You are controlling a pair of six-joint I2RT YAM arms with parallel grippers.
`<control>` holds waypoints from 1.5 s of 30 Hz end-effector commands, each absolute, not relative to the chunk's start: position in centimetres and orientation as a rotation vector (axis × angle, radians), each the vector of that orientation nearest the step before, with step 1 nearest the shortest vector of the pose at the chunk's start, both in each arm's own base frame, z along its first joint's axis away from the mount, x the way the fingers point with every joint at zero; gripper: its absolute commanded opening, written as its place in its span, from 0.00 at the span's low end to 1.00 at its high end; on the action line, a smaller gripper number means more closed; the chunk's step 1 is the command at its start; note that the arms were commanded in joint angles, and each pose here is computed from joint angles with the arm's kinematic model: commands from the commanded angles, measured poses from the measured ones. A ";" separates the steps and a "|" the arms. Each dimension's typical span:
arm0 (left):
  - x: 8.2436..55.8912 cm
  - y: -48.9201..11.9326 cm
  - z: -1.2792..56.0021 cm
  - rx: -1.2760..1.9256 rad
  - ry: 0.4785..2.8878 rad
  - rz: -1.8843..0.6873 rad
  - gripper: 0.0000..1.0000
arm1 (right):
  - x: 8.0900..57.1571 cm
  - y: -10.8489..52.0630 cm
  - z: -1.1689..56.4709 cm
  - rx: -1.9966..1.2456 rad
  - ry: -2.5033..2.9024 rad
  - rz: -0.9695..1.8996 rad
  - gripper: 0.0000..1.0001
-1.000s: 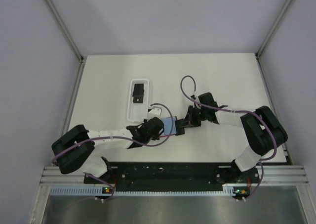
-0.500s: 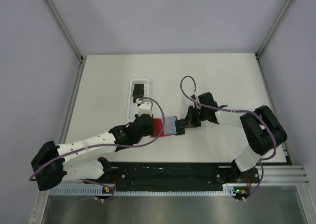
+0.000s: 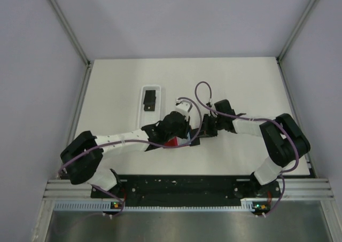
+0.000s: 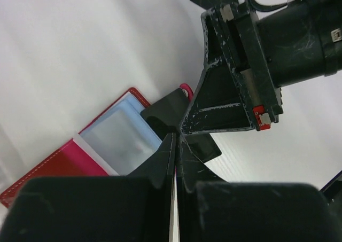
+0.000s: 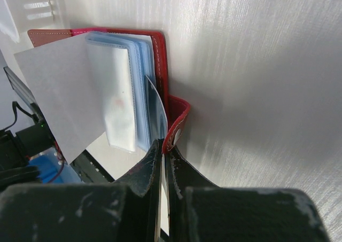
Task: Put the credit cards into the card holder
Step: Turn over the card slot in the card holder.
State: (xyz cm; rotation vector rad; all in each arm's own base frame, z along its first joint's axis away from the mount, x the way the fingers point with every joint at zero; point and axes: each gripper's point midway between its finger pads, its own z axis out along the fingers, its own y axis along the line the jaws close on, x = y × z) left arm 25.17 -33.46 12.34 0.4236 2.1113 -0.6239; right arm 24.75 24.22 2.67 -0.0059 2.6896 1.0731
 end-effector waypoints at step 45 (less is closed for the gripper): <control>24.7 -32.5 2.6 0.437 2.327 -0.601 0.00 | 24.5 22.5 -0.1 0.004 2.762 0.918 0.00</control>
